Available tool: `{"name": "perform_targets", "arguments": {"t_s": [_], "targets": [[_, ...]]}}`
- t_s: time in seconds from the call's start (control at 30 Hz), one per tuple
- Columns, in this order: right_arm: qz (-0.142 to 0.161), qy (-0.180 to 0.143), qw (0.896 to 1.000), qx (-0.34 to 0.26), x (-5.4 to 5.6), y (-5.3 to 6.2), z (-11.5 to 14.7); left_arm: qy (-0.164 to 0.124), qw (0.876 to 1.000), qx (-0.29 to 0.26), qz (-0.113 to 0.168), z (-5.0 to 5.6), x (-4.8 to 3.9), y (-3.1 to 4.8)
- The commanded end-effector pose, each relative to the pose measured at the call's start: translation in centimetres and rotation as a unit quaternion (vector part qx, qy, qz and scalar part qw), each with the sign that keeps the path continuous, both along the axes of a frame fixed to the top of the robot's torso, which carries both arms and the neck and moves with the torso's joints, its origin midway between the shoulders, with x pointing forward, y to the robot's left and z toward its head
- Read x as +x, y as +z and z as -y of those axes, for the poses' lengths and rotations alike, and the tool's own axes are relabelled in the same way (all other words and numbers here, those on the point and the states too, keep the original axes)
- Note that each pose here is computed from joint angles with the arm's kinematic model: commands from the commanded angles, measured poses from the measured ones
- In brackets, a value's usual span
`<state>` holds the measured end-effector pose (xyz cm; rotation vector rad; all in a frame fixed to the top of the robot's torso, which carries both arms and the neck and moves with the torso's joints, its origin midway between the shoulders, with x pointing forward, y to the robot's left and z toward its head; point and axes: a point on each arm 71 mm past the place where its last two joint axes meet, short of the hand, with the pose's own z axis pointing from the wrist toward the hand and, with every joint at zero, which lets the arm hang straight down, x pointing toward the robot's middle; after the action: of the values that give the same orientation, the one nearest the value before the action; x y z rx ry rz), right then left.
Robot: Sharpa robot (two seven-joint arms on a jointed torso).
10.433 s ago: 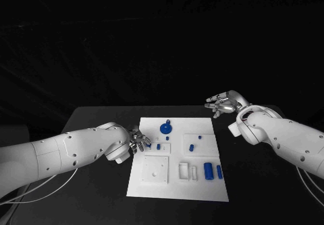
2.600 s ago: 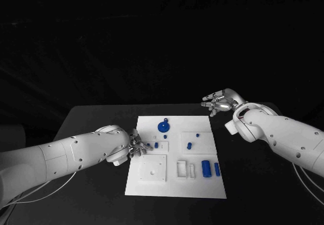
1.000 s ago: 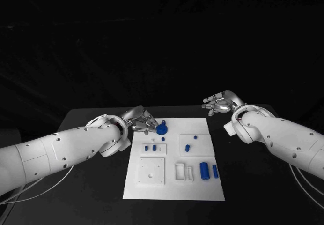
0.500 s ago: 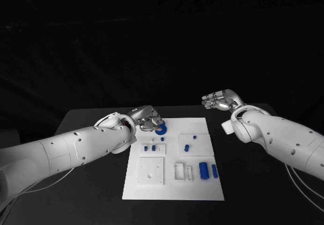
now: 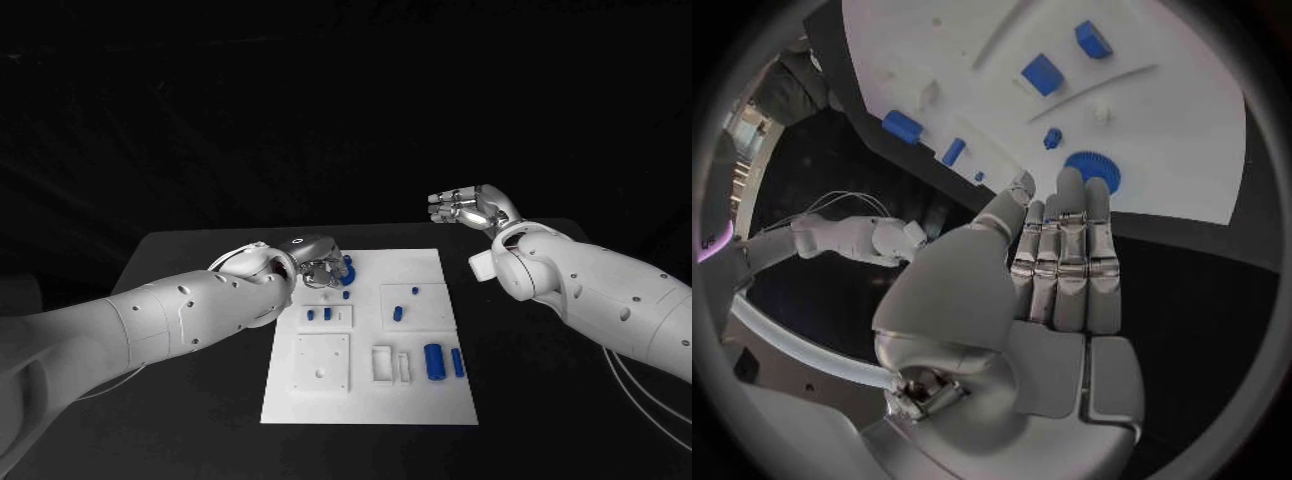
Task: Assemble the parts on the task board
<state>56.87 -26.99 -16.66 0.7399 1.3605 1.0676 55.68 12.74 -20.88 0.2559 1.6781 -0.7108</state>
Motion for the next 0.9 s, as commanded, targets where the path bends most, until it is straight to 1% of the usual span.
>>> {"name": "perform_targets", "arguments": {"t_s": [0.03, 0.2, 0.5, 0.73, 0.9], "targets": [[0.009, 0.017, 1.000, 0.012, 0.0, 0.2, -0.3, -0.012, 1.000, 0.026, -0.004, 0.4, -0.10, -0.46], [0.010, 0.017, 1.000, 0.011, 0.0, 0.3, -0.5, -0.015, 0.999, 0.033, -0.008, 0.7, -0.05, -1.08], [0.015, 0.021, 1.000, 0.009, -0.1, 0.5, -0.9, -0.018, 0.999, 0.037, -0.014, 1.3, -0.19, -2.09], [0.017, 0.023, 1.000, 0.009, -0.2, 0.7, -1.1, -0.011, 0.999, 0.038, -0.013, 1.3, -0.14, -2.71], [0.019, 0.025, 0.999, 0.009, -0.3, 0.8, -1.2, -0.006, 0.999, 0.042, -0.018, 1.1, -0.03, -3.09]]}}
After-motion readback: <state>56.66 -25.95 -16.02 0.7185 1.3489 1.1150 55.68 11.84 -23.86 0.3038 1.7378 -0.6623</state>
